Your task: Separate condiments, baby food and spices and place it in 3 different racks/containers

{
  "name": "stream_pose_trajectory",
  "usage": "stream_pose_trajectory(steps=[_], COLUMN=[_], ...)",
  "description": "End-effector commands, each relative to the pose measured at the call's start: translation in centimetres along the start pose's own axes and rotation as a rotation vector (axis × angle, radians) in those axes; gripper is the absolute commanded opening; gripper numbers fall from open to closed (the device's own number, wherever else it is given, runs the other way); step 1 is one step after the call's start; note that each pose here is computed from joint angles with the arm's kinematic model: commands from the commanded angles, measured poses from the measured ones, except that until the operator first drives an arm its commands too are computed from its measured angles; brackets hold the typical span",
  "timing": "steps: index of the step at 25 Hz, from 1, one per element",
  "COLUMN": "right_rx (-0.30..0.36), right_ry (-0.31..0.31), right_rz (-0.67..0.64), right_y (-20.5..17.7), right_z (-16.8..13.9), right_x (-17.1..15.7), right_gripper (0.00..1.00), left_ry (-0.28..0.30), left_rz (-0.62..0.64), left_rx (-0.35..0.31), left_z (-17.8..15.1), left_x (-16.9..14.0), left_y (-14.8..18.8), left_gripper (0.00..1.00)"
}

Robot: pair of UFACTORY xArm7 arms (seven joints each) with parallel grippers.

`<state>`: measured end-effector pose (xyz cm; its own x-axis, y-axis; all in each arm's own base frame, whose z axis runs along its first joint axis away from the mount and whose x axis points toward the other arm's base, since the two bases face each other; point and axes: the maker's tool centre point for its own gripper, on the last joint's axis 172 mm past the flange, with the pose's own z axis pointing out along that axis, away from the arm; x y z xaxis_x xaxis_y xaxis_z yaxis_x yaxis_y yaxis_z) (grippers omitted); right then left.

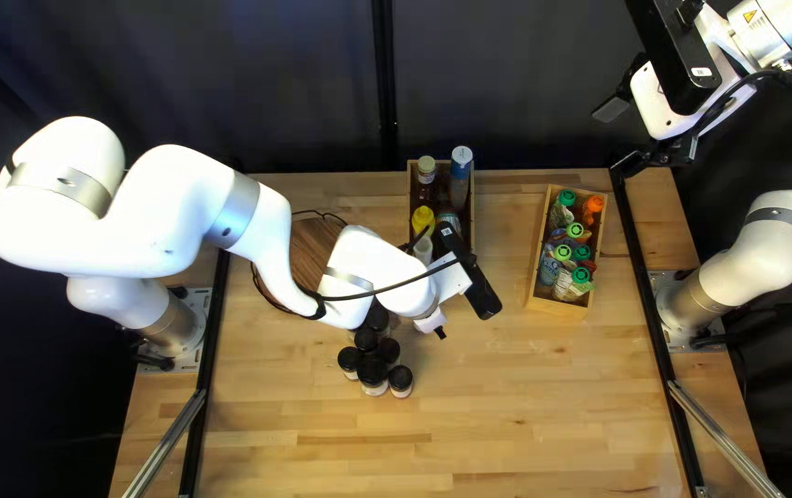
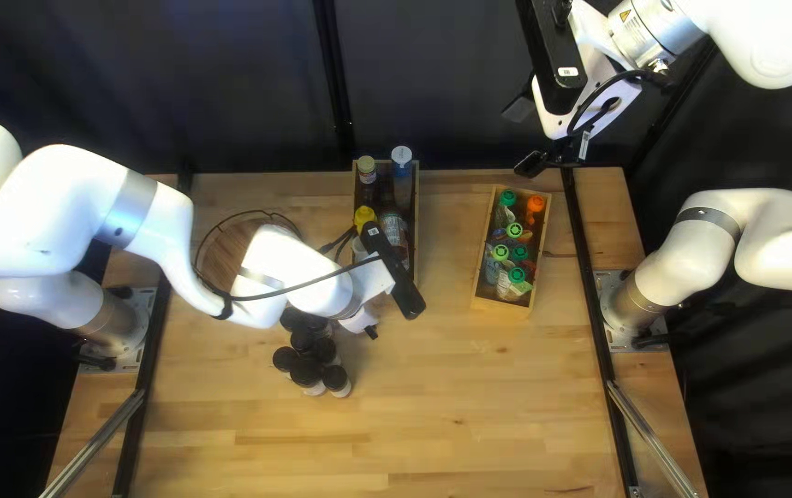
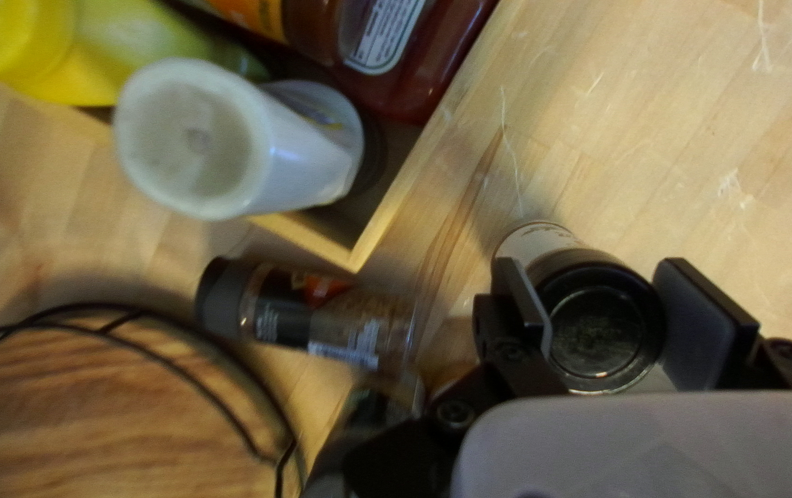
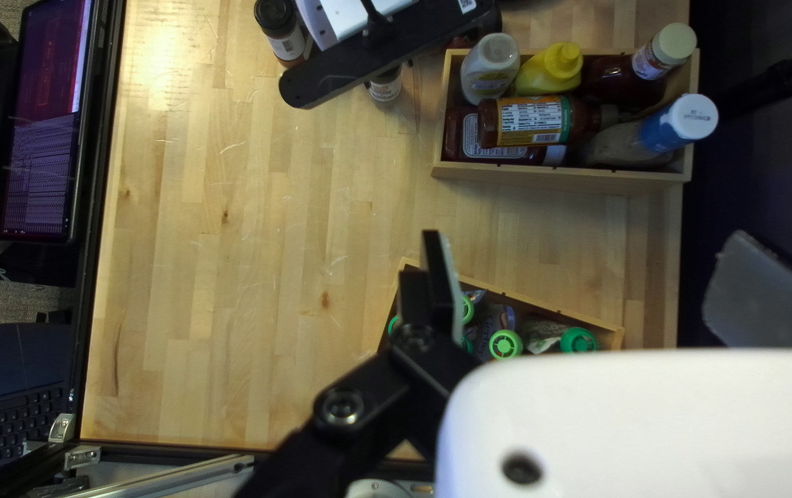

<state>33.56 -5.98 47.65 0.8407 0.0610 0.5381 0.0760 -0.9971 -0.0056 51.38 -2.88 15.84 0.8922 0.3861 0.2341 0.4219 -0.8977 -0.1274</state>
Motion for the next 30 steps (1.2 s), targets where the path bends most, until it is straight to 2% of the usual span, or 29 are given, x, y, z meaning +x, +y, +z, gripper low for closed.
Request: stream_pose_trajectory(steps=[1, 7, 11, 13, 17, 24, 30], right_rx=[0.0, 0.0, 0.0, 0.0, 0.0, 0.0, 0.0], right_ry=[0.0, 0.0, 0.0, 0.0, 0.0, 0.0, 0.0], right_rz=[0.0, 0.0, 0.0, 0.0, 0.0, 0.0, 0.0], right_y=[0.0, 0.0, 0.0, 0.0, 0.0, 0.0, 0.0], right_z=[0.0, 0.0, 0.0, 0.0, 0.0, 0.0, 0.0], right_x=[0.0, 0.0, 0.0, 0.0, 0.0, 0.0, 0.0], right_gripper=[1.0, 1.0, 1.0, 1.0, 1.0, 1.0, 1.0], left_ry=[-0.024, -0.026, 0.001, 0.018, 0.031, 0.029, 0.029], left_rz=[0.072, 0.123, 0.174, 0.2, 0.245, 0.312, 0.302], left_rx=[-0.018, -0.041, -0.053, -0.058, -0.065, -0.1, -0.119], left_z=[-6.5, -11.5, -12.6, -11.9, -8.2, -3.7, -1.0], left_x=[-2.1, -5.4, -7.9, -9.3, -11.5, -11.7, -11.3], left_y=[-1.9, -9.4, -13.4, -15.9, -20.1, -22.7, -24.6], left_gripper=[0.02, 0.05, 0.1, 0.07, 0.0, 0.0, 0.0])
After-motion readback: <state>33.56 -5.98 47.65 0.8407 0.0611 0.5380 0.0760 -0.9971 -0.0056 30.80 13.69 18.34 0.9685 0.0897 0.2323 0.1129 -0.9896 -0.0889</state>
